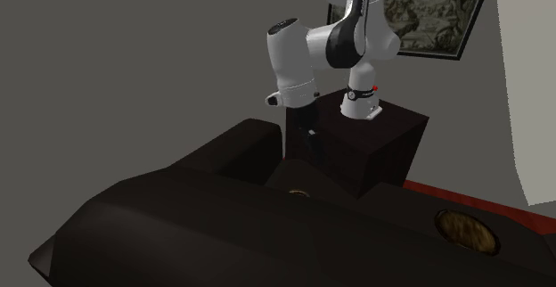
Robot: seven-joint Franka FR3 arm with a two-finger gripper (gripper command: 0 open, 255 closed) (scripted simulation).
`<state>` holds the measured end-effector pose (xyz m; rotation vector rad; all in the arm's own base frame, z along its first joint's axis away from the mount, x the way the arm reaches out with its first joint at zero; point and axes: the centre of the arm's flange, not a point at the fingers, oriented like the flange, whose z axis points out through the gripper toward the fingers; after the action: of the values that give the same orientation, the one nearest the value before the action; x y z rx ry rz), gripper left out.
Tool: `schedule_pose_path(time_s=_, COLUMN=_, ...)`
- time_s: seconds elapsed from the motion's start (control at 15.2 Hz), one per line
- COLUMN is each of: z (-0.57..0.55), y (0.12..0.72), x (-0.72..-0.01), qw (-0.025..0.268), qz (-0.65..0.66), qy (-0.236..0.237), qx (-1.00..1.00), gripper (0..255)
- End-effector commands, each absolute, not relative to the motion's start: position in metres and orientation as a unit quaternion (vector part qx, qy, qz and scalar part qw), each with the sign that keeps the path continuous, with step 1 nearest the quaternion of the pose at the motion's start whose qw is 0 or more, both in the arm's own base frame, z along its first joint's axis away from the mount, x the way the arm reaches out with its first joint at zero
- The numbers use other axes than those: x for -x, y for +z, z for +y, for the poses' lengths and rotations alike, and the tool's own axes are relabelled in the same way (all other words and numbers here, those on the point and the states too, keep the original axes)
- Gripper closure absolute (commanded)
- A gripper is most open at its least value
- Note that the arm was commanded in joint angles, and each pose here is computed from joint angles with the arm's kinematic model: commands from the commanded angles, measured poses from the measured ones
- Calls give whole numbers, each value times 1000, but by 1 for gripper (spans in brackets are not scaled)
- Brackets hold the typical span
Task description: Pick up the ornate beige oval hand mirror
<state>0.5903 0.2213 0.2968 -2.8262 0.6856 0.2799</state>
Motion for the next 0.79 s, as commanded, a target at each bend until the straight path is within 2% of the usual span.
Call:
schedule_pose_path(time_s=0.0, z=231, y=278, x=-608, qw=112, qz=252, qy=101, qx=956, gripper=0)
schedule_pose_path(time_s=0.33, z=247, y=235, x=-651, qw=119, qz=294, qy=114, qx=942, gripper=0)
schedule_pose_path(time_s=0.73, z=247, y=203, x=-651, qw=119, qz=294, qy=114, qx=942, gripper=0)
